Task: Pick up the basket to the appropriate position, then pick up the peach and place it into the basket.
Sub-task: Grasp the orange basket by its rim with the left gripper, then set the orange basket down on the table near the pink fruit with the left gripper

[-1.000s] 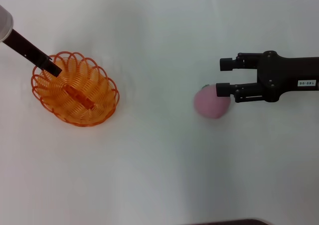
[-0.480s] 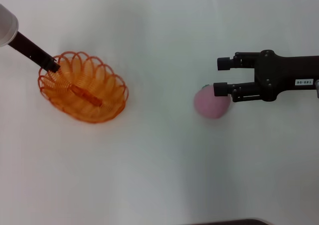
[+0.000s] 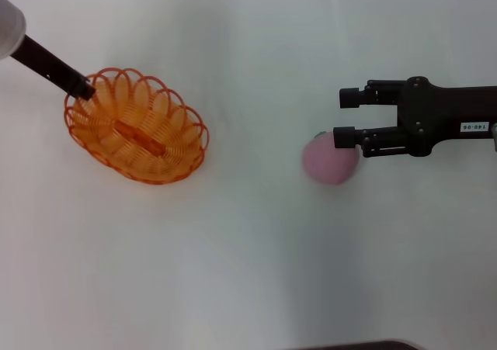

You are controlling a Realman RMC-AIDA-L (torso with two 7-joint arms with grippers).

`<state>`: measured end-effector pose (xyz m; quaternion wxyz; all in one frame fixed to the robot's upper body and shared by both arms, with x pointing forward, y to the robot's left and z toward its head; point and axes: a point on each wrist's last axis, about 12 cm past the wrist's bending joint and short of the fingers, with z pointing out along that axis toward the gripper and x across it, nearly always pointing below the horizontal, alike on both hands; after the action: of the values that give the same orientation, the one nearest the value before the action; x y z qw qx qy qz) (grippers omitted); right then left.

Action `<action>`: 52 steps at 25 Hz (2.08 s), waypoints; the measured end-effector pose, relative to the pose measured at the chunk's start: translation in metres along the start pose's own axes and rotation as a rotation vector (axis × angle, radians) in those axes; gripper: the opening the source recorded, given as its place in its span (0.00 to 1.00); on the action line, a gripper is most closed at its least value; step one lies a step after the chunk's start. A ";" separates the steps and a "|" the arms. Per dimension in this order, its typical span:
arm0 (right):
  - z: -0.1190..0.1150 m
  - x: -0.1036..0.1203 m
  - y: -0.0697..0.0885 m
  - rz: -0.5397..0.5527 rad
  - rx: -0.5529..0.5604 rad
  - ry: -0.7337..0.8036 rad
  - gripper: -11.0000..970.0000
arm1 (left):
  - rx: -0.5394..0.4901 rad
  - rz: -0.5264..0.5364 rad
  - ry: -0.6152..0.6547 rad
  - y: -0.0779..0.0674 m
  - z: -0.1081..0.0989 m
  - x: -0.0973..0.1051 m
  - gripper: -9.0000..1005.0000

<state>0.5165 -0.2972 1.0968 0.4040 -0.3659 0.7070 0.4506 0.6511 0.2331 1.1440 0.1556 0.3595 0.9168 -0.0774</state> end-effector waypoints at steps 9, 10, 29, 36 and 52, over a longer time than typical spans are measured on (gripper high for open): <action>0.002 -0.001 0.000 -0.003 -0.002 -0.001 0.81 | 0.018 -0.023 -0.090 -0.005 -0.044 0.000 0.07; 0.002 -0.002 -0.001 -0.004 -0.002 -0.001 0.81 | 0.014 -0.026 -0.110 -0.007 -0.051 0.000 0.07; 0.004 -0.002 0.000 -0.006 -0.005 -0.003 0.81 | 0.195 -0.488 -0.294 -0.004 -0.078 0.045 0.06; 0.002 -0.001 0.000 -0.008 0.001 -0.013 0.81 | 0.287 -0.696 -0.412 -0.006 -0.046 0.088 0.06; -0.002 0.000 0.000 -0.010 0.016 -0.034 0.81 | 0.405 -0.851 -0.416 -0.019 -0.002 0.120 0.07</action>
<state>0.5158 -0.2992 1.0976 0.4211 -0.3582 0.7018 0.4492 0.5546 0.2957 1.1062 0.2169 -0.0456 0.8982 -0.3796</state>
